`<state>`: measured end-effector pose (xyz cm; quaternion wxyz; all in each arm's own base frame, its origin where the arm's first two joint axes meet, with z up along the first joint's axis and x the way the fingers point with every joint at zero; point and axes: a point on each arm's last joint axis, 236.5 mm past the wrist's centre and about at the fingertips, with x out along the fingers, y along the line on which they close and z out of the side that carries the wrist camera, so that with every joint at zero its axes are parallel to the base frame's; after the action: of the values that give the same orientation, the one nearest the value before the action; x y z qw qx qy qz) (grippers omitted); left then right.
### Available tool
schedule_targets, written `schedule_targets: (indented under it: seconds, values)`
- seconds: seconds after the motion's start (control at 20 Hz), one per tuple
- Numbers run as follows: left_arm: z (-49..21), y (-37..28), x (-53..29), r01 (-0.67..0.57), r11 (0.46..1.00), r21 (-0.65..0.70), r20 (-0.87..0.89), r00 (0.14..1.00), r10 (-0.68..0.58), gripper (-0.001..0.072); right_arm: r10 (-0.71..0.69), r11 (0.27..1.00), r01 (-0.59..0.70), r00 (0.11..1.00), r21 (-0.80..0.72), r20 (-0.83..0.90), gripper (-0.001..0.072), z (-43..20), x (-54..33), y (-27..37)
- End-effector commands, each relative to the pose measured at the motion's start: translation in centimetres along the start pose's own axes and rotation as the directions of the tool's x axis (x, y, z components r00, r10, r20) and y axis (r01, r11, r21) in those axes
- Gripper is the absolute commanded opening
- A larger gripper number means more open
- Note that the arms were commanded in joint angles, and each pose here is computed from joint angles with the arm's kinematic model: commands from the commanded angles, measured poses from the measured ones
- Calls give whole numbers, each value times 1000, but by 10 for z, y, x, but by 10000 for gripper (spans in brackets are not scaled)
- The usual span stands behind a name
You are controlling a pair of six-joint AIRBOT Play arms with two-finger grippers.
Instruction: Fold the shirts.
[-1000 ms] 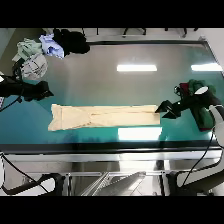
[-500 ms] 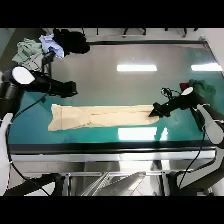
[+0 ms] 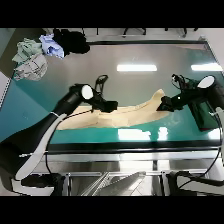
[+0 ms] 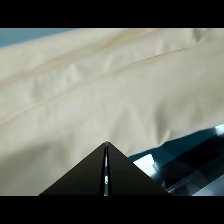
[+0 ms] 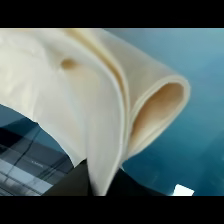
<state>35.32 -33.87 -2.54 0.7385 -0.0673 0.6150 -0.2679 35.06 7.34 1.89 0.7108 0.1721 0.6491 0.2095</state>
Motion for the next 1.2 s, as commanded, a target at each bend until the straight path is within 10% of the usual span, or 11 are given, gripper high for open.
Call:
schedule_targets:
  seconds: [0.0,1.15]
  values:
    - [-18,-23,47,2,1000,-7,-34,999,-2,8,-97,995,97,995,-13,7,20,-21,-32,1]
    - [13,-72,110,85,987,-135,-63,994,-94,9,106,989,-84,975,-120,195,20,-12,-80,84]
